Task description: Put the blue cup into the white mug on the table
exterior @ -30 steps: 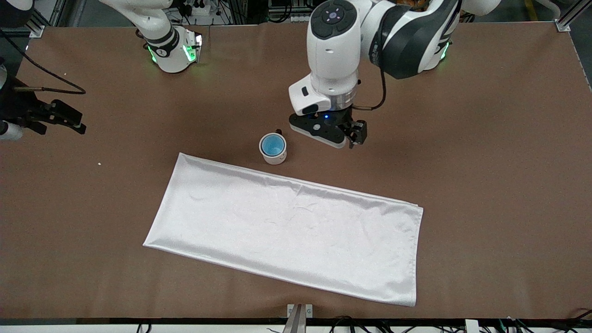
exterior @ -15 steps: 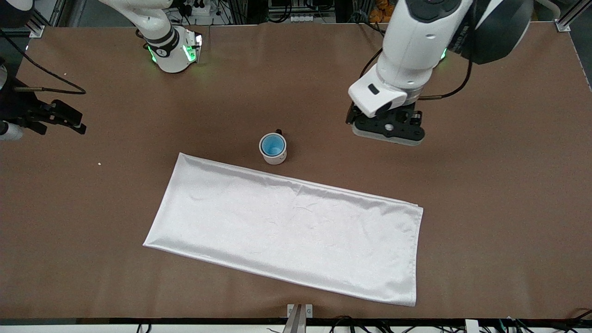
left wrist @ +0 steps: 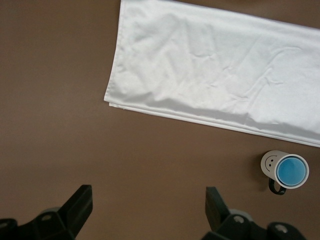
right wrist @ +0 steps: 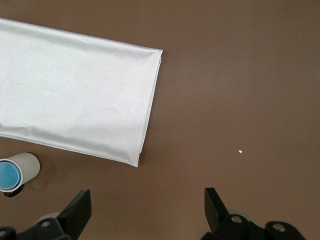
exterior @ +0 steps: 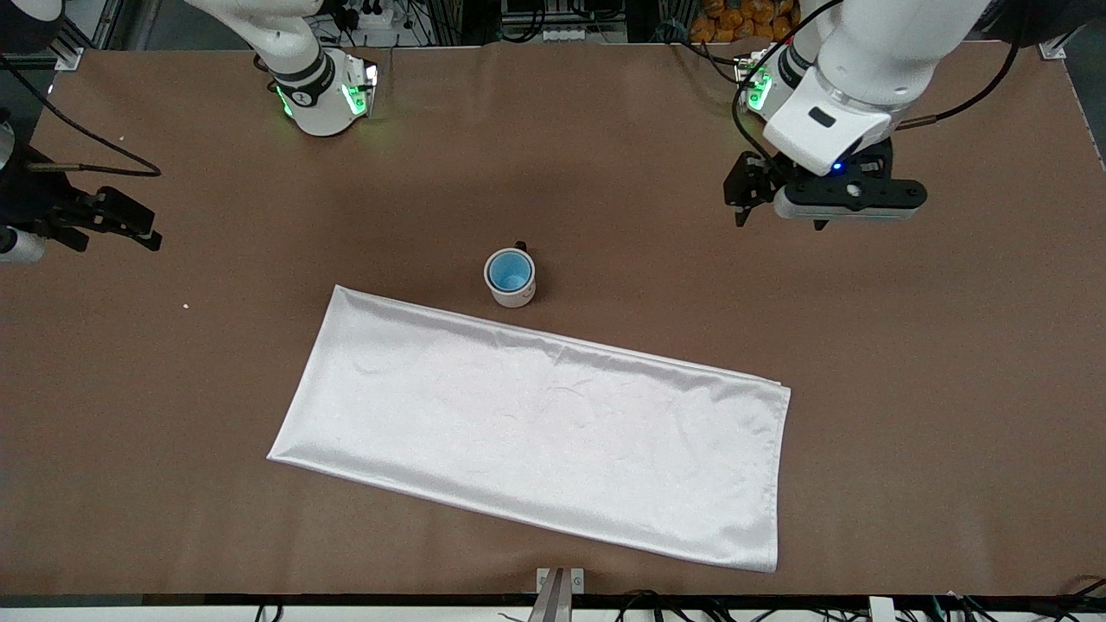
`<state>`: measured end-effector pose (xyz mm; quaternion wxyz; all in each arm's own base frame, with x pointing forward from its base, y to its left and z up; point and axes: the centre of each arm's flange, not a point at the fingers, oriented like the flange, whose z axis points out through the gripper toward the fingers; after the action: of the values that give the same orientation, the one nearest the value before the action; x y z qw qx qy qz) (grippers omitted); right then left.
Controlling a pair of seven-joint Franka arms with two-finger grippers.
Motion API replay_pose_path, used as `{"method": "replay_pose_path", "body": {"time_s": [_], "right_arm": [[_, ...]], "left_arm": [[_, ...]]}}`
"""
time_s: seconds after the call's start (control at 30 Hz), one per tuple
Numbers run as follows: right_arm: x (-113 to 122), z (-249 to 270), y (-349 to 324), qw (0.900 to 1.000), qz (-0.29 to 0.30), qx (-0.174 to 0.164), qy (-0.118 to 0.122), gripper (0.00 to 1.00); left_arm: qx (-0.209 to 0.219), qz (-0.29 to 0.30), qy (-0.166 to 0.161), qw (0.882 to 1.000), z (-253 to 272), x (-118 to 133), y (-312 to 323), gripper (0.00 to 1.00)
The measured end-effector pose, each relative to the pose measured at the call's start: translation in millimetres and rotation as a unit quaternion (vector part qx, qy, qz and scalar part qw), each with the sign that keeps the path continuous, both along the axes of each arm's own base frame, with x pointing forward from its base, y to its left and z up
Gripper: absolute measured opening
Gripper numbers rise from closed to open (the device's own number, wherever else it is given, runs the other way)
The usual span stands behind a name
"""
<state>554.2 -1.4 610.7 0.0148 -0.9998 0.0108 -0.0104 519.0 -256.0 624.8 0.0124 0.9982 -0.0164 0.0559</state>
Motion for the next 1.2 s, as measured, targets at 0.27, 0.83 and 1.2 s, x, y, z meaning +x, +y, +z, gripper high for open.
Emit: {"method": "replay_pose_path", "body": {"time_s": [0.27, 0.83, 1.2], "right_arm": [[0, 0, 1, 1.0, 0.001, 0.0, 0.001, 1.0], [0, -1, 3, 1.0, 0.003, 0.0, 0.002, 1.0], [0, -1, 4, 1.0, 0.004, 0.0, 0.002, 1.0]], "left_arm": [[-0.007, 0.044, 0.008, 0.999, 6, 5, 50, 1.0], [-0.003, 0.101, 0.018, 0.995, 10, 16, 112, 1.0], [0.0, 0.098, 0.018, 0.995, 13, 20, 145, 1.0]]}}
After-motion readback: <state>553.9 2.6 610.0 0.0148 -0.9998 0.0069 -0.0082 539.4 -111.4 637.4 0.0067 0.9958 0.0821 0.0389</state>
